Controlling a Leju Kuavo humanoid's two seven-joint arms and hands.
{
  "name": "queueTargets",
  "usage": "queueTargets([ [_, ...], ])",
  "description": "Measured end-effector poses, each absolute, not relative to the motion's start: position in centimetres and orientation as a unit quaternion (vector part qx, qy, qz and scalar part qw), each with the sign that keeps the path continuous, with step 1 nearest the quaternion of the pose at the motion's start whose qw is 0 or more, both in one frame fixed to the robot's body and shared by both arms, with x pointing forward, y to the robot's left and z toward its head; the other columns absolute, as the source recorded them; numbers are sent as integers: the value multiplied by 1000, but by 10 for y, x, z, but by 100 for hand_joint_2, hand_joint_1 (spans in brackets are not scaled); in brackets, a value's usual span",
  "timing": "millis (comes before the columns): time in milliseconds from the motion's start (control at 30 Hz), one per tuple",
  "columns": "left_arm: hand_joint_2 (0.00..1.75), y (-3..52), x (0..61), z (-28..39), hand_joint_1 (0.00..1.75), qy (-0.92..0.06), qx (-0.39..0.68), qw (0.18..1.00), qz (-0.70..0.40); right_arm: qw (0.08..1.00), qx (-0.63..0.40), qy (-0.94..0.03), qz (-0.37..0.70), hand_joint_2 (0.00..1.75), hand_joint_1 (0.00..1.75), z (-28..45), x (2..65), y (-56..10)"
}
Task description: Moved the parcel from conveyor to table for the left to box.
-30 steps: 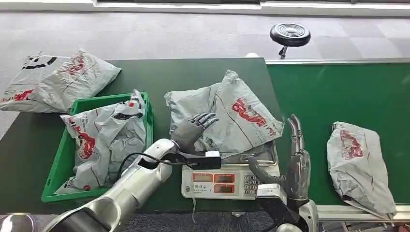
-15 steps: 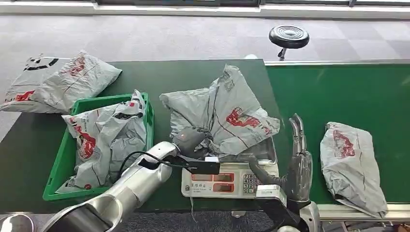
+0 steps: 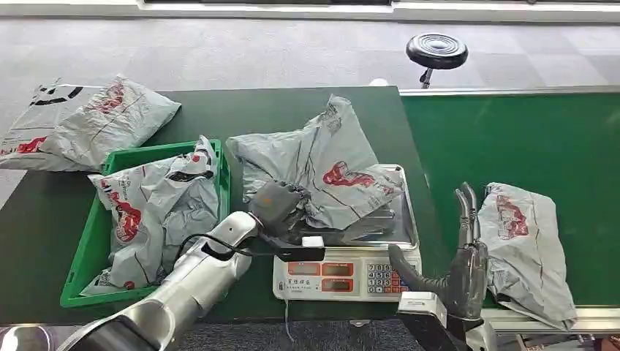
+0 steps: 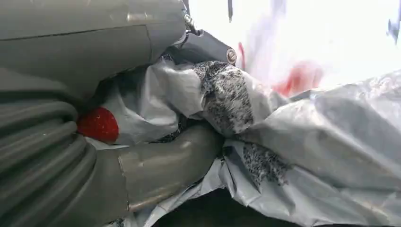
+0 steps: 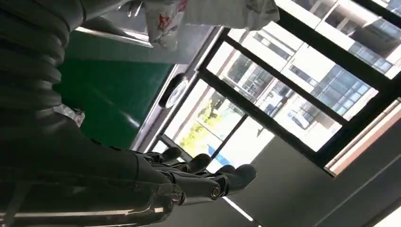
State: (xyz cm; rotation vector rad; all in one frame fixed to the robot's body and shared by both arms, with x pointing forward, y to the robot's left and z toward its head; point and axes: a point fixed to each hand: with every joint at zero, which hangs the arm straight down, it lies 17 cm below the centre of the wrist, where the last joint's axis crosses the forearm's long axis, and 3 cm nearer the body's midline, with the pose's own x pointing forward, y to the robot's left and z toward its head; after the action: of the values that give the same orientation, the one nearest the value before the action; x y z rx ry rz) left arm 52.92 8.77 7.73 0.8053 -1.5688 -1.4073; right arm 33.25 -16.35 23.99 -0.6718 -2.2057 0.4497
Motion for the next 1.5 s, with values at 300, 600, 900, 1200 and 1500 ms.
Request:
queueTargets([
  [300, 175, 94, 520, 190, 175, -690, 431, 310, -492, 387, -269, -865, 171, 175, 0, 240, 327, -166],
  [600, 175, 98, 513, 210, 175, -703, 440, 294, -475, 387, -269, -866, 168, 175, 0, 241, 326, -166],
  [900, 175, 100, 511, 213, 175, -705, 442, 291, -472, 387, -269, -866, 168, 175, 0, 241, 326, -166],
  [1200, 175, 101, 511, 213, 175, -705, 443, 290, -472, 388, -269, -866, 168, 175, 0, 241, 326, -166],
  [1500, 175, 134, 518, 205, 175, -667, 493, 292, -477, 392, -281, -861, 161, 175, 0, 240, 325, -171],
])
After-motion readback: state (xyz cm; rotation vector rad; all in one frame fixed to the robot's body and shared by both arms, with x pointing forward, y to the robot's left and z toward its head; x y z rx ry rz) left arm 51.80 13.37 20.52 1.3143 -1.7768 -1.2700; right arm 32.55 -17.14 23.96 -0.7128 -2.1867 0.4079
